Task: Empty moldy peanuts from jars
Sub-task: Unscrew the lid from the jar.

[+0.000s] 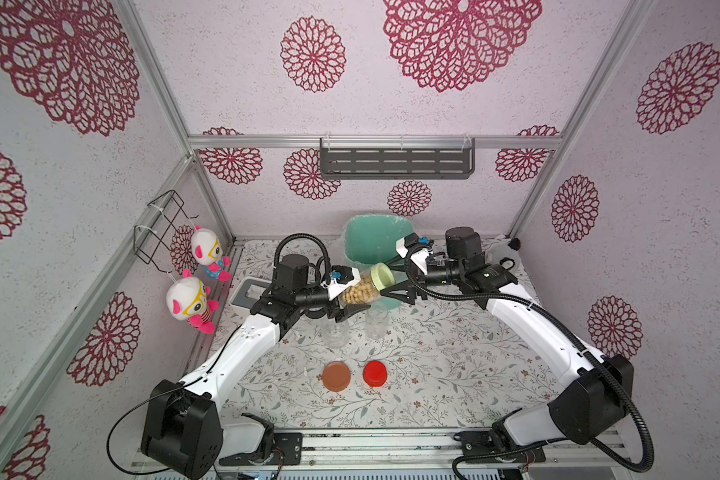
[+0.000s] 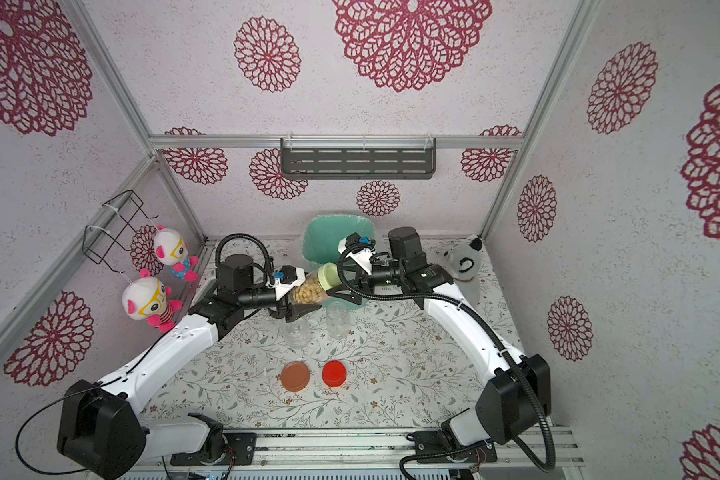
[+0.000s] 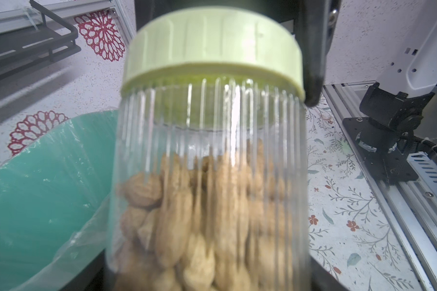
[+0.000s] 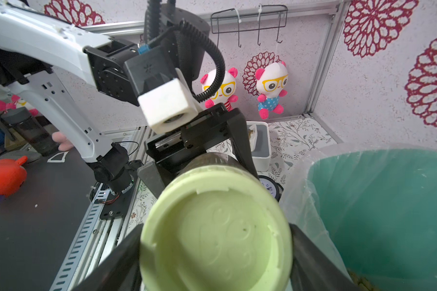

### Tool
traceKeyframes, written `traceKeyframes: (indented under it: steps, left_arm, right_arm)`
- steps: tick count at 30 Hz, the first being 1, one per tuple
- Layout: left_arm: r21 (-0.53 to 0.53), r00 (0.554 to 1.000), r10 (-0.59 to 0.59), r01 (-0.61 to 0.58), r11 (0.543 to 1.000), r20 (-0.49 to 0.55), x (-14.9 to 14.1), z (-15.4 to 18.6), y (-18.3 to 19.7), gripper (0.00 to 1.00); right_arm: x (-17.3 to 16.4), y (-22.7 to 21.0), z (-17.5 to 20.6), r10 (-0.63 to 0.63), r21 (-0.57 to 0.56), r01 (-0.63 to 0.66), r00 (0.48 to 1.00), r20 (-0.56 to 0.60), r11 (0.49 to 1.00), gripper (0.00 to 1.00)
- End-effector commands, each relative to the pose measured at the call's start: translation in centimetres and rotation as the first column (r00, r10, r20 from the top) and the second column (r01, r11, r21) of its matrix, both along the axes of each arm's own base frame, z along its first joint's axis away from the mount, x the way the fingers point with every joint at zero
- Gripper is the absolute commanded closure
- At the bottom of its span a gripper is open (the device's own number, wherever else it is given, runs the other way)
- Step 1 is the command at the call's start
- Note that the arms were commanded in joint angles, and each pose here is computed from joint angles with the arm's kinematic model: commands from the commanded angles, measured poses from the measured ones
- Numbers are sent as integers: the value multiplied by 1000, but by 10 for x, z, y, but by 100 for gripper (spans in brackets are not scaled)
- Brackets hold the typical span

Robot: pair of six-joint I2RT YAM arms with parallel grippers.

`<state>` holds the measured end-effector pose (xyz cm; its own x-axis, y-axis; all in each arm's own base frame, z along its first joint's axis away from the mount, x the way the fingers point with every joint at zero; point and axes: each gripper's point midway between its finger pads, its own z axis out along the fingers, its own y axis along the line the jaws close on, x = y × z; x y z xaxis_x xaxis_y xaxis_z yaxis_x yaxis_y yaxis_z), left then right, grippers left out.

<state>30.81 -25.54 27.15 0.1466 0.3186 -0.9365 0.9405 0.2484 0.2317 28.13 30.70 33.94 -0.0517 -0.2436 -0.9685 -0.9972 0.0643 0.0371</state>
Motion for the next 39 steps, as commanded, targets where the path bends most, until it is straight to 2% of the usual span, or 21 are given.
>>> traceKeyframes:
  steps: [1, 2, 3, 4, 17, 20, 23, 27, 33, 35, 39]
  left_arm:
    - [-53, 998, 9, -6, 999, 55, 7, 32, 4, 100]
    - [-52, 998, 9, -6, 999, 54, 7, 31, 4, 100]
    - [-51, 998, 11, -8, 999, 56, 8, 31, 4, 100]
    - [-49, 998, 12, -9, 999, 55, 8, 30, 4, 100]
    - [-43, 997, 47, -45, 998, 66, 15, 28, 6, 100]
    - [-44, 993, 79, -76, 996, 85, 19, 30, 8, 100]
    - [-56, 986, 122, -116, 992, 118, 24, 34, 12, 100]
    - [-79, 968, 186, -174, 981, 168, 32, 41, 18, 100]
    - [-117, 940, 256, -235, 965, 225, 37, 49, 26, 100]
    - [-121, 932, 273, -250, 961, 239, 39, 51, 27, 100]
    - [-119, 924, 286, -264, 957, 252, 40, 51, 29, 100]
  right_arm:
    - [5, -9, 3, 5, -23, -2, 994, 112, 1000, 24]
    - [6, -9, 6, -4, -15, 6, 993, 114, 1000, 17]
    - [7, -9, 8, -13, -5, 13, 994, 110, 1000, 5]
    - [7, -9, 11, -20, 9, 19, 993, 114, 1000, 1]
    - [-8, -13, 37, -45, 167, 23, 991, 129, 986, 1]
    - [-7, -16, 47, -93, 222, 75, 993, 72, 972, 1]
    - [6, -21, 58, -189, 269, 202, 979, -74, 942, 1]
    - [25, -23, 70, -280, 252, 354, 916, -288, 901, 1]
    - [50, -22, 69, -375, 182, 535, 759, -533, 825, 1]
    - [55, -22, 68, -369, 185, 566, 717, -591, 803, 1]
    - [60, -18, 63, -370, 176, 597, 673, -640, 783, 1]
